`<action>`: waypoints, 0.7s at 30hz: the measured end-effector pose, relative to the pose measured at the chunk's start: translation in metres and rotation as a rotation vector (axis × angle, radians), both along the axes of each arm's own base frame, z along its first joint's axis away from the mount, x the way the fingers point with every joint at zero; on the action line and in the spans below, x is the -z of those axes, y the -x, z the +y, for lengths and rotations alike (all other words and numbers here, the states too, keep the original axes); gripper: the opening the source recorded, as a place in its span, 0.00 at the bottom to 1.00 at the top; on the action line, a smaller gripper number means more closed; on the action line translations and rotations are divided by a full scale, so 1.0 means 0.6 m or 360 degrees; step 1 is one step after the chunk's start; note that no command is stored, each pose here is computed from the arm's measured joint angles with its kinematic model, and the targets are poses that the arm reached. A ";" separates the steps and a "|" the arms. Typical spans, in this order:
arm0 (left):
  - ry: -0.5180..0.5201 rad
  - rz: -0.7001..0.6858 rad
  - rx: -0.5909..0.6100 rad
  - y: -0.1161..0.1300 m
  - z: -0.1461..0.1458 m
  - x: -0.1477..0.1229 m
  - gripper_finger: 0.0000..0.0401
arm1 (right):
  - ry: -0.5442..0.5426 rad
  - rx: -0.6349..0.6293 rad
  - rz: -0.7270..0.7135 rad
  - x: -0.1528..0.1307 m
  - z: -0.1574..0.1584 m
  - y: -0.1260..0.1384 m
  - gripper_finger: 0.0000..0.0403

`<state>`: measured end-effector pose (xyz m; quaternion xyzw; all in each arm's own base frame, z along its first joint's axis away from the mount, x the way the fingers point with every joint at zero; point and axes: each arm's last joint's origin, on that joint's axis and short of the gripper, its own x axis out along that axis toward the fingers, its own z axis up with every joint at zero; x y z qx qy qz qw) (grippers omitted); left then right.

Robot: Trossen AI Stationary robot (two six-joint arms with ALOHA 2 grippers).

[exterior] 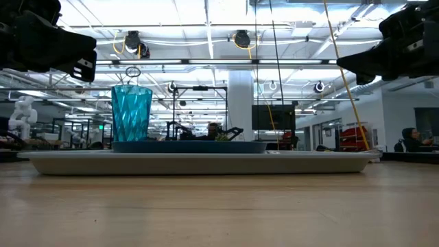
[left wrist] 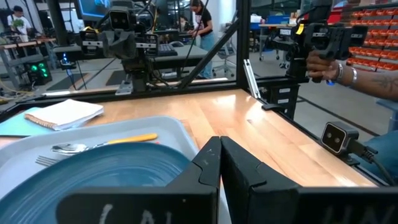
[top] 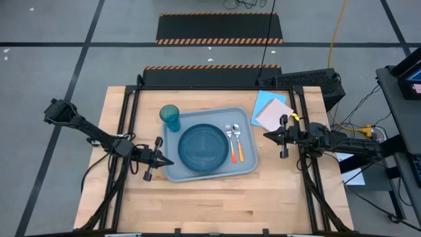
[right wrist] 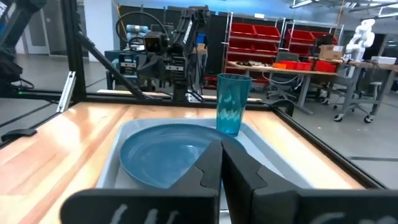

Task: Pick and place plate/cup/fork/spoon on tray
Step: Return to Home Position

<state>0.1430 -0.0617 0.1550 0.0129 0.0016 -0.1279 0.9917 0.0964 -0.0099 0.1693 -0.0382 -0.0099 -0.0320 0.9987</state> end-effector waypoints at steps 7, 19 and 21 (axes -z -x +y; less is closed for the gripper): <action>0.0005 0.0001 0.0000 0.000 0.000 0.000 0.02 | -0.0020 -0.0076 -0.0004 0.000 0.003 0.000 0.00; -0.0142 -0.0001 -0.0007 0.006 0.008 -0.003 0.02 | -0.0056 -0.0078 -0.0006 0.000 0.003 0.000 0.00; -0.0143 0.0006 -0.0043 0.007 0.015 -0.004 0.02 | -0.0056 -0.0078 -0.0007 -0.001 0.003 0.000 0.00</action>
